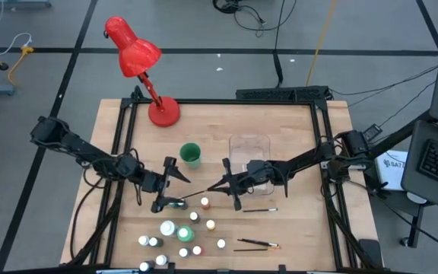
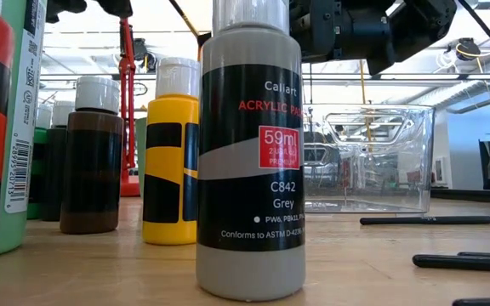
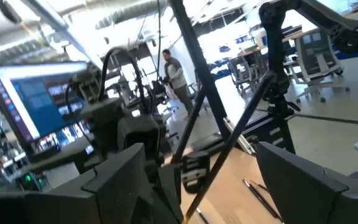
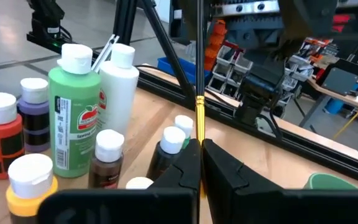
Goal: Pick & Place Paint Supplies
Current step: Put the gold paintbrush into the green cup
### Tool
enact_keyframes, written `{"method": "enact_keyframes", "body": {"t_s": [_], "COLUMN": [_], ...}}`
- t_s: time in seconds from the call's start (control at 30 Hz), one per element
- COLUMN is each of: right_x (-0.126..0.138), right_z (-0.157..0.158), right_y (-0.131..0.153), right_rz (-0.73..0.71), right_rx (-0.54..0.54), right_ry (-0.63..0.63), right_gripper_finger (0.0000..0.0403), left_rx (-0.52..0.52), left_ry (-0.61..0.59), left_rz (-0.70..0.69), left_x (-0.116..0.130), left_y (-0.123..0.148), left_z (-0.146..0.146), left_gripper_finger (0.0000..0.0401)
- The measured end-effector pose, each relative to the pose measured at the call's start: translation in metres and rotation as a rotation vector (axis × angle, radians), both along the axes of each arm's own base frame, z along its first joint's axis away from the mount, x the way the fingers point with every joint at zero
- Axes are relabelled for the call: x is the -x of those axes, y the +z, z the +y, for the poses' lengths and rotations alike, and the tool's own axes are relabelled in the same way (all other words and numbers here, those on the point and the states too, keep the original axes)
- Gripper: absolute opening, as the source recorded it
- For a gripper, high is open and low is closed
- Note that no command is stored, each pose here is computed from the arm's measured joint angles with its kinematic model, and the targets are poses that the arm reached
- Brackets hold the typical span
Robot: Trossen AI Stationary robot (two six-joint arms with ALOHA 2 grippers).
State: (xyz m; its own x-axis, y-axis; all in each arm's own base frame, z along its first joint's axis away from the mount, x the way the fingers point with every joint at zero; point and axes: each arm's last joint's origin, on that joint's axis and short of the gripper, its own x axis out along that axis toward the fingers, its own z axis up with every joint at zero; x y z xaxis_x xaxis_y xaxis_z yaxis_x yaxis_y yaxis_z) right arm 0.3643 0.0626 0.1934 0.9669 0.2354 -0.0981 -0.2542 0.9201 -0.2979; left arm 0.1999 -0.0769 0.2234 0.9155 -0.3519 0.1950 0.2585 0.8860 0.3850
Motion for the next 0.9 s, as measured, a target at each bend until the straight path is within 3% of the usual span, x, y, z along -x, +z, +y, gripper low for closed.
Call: {"method": "enact_keyframes", "body": {"t_s": [0.13, 0.27, 0.9], "right_x": [-0.0002, -0.0005, -0.0010], "right_z": [-0.0008, -0.0022, -0.0049], "right_y": [0.0001, 0.0002, 0.0014], "right_rz": [-0.005, -0.011, -0.024], "right_rx": [0.018, 0.044, 0.049], "right_ry": [-0.027, -0.075, -0.084], "right_gripper_finger": [0.0000, 0.0000, 0.0000], "left_rx": [-0.040, -0.046, -0.004], "left_ry": [-0.026, -0.098, -0.111], "left_rz": [-0.036, -0.070, -0.066], "left_x": [0.0017, 0.0032, 0.0035], "left_y": [0.0020, 0.0046, 0.0058], "left_z": [-0.0026, -0.0044, -0.0043], "left_gripper_finger": [0.0308, 0.0278, 0.0062]}}
